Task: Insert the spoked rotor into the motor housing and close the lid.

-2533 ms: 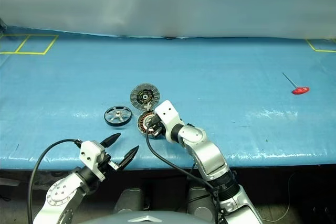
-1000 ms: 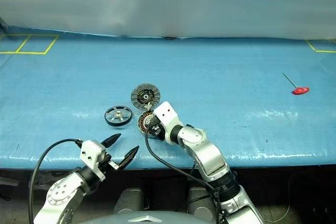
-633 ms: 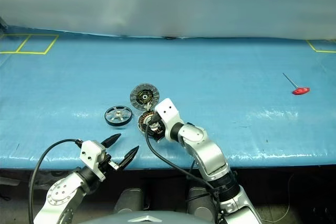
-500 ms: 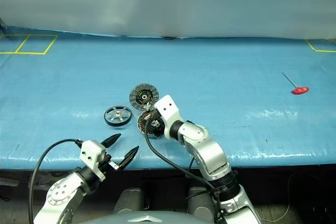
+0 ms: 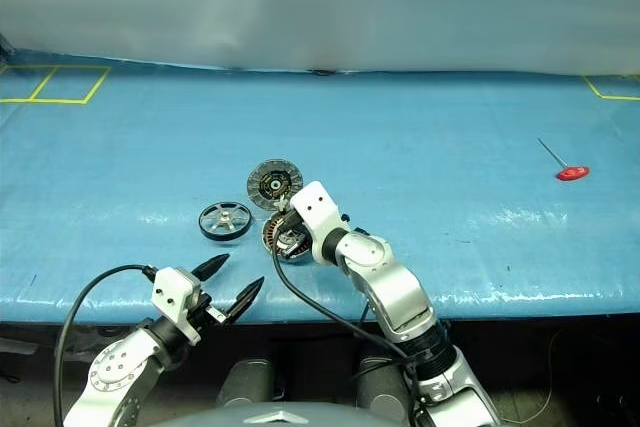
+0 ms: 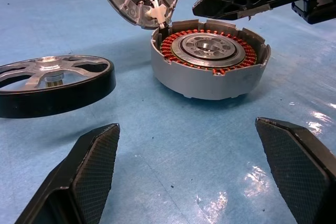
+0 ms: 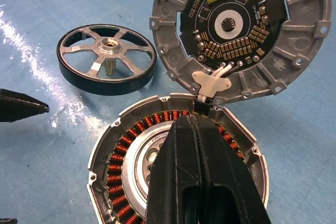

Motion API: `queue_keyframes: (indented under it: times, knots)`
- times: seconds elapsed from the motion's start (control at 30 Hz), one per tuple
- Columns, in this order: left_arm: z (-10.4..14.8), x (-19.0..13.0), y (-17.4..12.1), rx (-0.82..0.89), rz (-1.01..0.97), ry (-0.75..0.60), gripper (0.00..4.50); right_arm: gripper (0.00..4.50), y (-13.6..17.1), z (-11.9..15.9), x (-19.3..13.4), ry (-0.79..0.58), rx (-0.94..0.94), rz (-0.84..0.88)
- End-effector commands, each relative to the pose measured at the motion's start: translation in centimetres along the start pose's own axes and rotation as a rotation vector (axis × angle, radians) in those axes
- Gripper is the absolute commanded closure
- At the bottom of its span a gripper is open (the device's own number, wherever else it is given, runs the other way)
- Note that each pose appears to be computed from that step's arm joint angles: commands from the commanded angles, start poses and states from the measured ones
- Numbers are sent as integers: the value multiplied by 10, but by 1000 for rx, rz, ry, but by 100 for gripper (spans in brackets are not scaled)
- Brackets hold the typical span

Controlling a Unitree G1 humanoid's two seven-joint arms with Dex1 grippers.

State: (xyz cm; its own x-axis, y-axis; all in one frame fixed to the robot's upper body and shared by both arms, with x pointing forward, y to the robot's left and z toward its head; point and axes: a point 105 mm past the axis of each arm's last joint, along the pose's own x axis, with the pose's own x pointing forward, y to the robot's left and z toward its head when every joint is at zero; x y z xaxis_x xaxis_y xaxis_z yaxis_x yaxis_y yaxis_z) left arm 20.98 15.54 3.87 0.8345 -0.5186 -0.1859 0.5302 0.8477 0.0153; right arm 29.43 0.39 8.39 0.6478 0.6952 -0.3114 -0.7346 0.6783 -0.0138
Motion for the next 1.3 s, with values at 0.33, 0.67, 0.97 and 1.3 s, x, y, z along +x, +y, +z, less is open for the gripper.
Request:
queue_keyframes:
  times: [0.33, 0.67, 0.97, 1.3]
  knots:
    - [11, 2, -2, 33, -4, -46, 0, 448, 1, -1, 3, 8, -22, -9]
    - [11, 2, -2, 31, -5, -44, 0, 448, 5, -7, 3, 31, -27, 14]
    - [11, 1, -2, 32, -6, -41, 0, 448, 11, -6, 3, 28, -28, 47]
    - [11, 1, -2, 29, -5, -38, 0, 448, 14, -8, 2, 31, -26, 66]
